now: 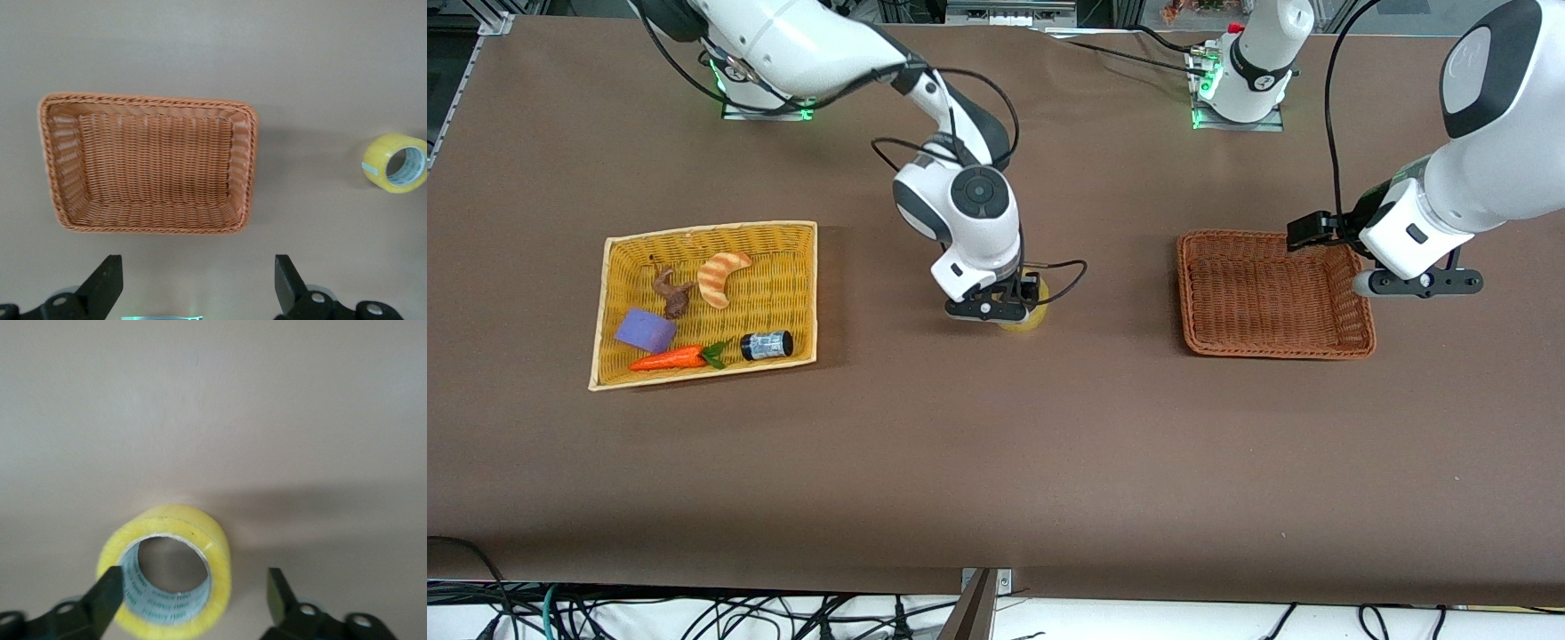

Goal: Transfer tape with both arms

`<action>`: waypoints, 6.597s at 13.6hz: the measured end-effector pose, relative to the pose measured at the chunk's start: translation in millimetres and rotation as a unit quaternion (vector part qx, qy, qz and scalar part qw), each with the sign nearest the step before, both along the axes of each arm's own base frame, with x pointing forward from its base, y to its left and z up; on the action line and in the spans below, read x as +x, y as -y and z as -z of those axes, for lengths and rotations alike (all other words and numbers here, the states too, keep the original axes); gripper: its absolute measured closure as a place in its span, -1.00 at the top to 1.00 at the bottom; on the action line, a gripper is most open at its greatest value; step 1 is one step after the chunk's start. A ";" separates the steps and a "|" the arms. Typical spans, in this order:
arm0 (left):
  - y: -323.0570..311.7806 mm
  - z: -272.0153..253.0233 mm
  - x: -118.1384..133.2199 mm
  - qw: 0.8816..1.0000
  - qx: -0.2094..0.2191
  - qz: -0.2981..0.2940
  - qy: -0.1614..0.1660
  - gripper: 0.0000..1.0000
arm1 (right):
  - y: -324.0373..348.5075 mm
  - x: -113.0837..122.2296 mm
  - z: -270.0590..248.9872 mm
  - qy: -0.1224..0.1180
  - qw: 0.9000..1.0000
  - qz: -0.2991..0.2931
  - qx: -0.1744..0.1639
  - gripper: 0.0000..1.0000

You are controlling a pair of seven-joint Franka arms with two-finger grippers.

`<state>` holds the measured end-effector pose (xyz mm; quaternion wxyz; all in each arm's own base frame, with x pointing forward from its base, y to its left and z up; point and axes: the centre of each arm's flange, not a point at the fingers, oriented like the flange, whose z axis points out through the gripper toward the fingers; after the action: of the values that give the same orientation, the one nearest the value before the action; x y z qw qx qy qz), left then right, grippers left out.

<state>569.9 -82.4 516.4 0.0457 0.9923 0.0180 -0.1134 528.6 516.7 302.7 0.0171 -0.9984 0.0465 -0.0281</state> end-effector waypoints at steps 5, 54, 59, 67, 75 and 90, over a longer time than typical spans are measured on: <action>80.7 28.5 -2.1 1.000 -0.009 -0.021 -0.014 1.00 | 117.1 56.5 -113.5 -0.026 0.997 -0.054 -0.052 1.00; -79.2 269.7 -57.1 0.987 0.012 0.154 0.050 -0.55 | 583.2 39.2 -266.1 -0.086 0.996 -0.012 -0.006 1.00; -105.7 308.2 -50.7 0.979 0.009 0.190 0.076 -0.41 | 583.1 39.4 -265.9 -0.086 0.996 -0.012 -0.006 1.00; -93.4 99.5 -56.2 0.966 0.034 0.203 0.159 1.00 | 583.1 39.8 -265.6 -0.086 0.996 -0.012 -0.006 1.00; -60.8 -78.3 -54.5 0.961 0.028 0.232 0.149 1.00 | 583.0 40.0 -265.4 -0.086 0.996 -0.012 -0.005 1.00; -33.5 -66.6 2.8 0.989 0.023 0.112 0.094 1.00 | 583.2 40.9 -263.1 -0.088 0.996 -0.012 -0.005 1.00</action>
<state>572.8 -48.9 583.0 0.0110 0.9951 -0.0949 -0.0235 569.5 -66.5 565.8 0.0084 -0.9975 0.0355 0.0601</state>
